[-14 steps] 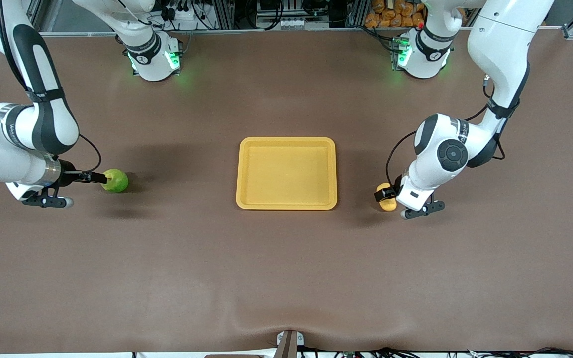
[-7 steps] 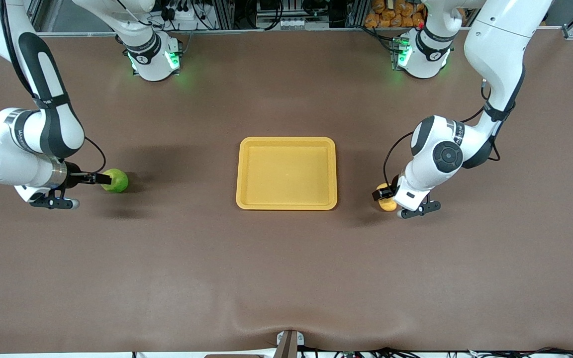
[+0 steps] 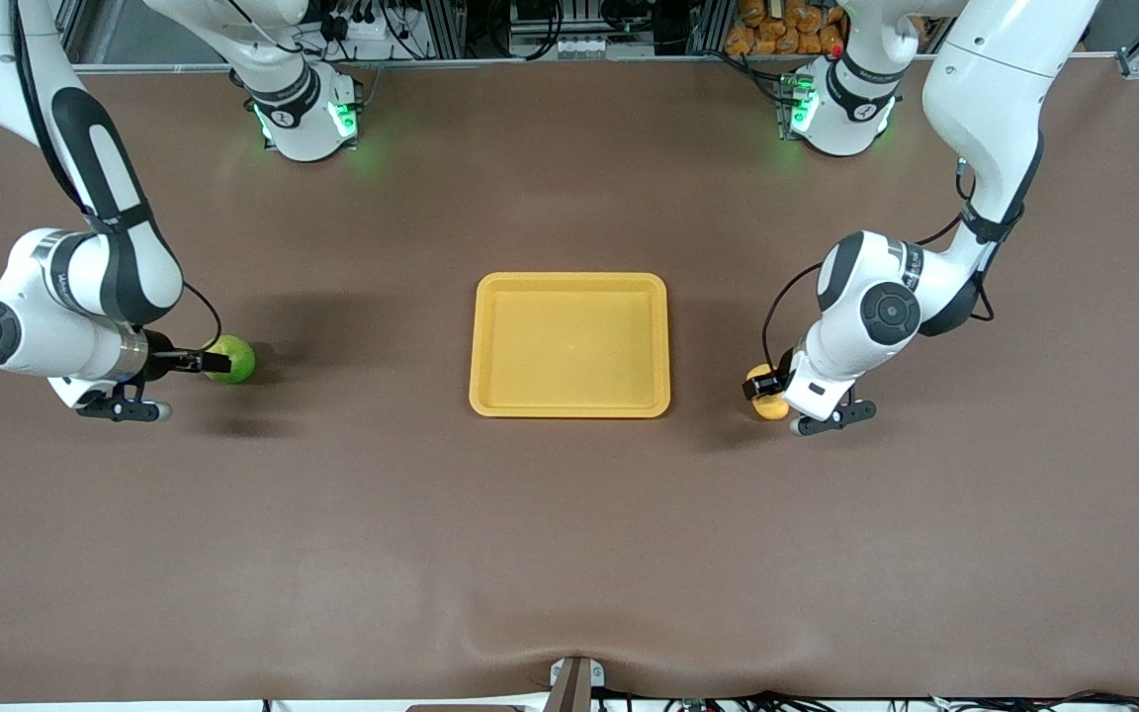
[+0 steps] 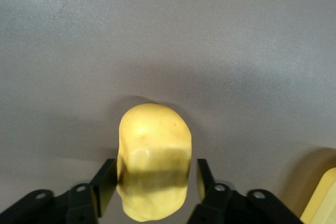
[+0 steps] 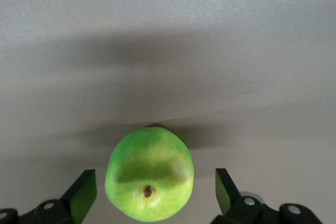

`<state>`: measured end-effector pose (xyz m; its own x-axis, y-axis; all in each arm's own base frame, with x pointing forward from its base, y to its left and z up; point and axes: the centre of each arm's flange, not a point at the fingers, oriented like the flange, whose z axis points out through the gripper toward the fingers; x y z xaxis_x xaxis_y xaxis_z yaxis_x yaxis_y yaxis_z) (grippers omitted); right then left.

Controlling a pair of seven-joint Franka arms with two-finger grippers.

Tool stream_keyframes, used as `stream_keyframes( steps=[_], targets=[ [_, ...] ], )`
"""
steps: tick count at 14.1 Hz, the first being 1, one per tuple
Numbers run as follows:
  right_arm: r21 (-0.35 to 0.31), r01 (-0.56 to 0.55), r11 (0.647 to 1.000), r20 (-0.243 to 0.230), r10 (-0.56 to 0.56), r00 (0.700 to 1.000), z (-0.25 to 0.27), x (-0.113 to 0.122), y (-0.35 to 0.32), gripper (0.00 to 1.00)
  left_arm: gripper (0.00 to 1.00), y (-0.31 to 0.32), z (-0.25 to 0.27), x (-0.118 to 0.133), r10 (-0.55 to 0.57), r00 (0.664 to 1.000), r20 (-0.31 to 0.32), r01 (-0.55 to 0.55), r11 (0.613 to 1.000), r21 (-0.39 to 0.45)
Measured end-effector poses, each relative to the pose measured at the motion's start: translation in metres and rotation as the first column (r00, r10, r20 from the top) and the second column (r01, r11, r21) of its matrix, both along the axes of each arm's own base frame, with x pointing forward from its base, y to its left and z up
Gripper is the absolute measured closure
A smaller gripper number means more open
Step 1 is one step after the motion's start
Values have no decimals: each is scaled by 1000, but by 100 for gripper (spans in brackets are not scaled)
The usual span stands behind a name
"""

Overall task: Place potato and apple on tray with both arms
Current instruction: 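Lower and close the left gripper on the potato while the right grasps the apple, then carry the potato with the left gripper onto the yellow tray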

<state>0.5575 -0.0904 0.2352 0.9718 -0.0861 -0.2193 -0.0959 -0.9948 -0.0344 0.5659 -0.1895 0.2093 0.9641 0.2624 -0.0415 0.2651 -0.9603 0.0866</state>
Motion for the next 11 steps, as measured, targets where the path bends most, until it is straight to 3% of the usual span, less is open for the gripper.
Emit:
stream_keyframes(
  steps=[3, 5, 11],
  targets=[
    [-2, -5, 1000, 13, 5, 1000, -13, -7, 4, 0, 41, 0, 0, 0, 0, 1000, 0, 0, 1000, 0],
    [-1, -13, 1000, 11, 13, 1000, -21, -12, 10, 0, 50, 0, 1, 1, 0, 1000, 2, 0, 1000, -1],
    [-1, -16, 1000, 5, 16, 1000, -35, -17, 12, 0, 51, -17, 7, 1, -25, 1000, 16, 25, 1000, -7]
  ],
)
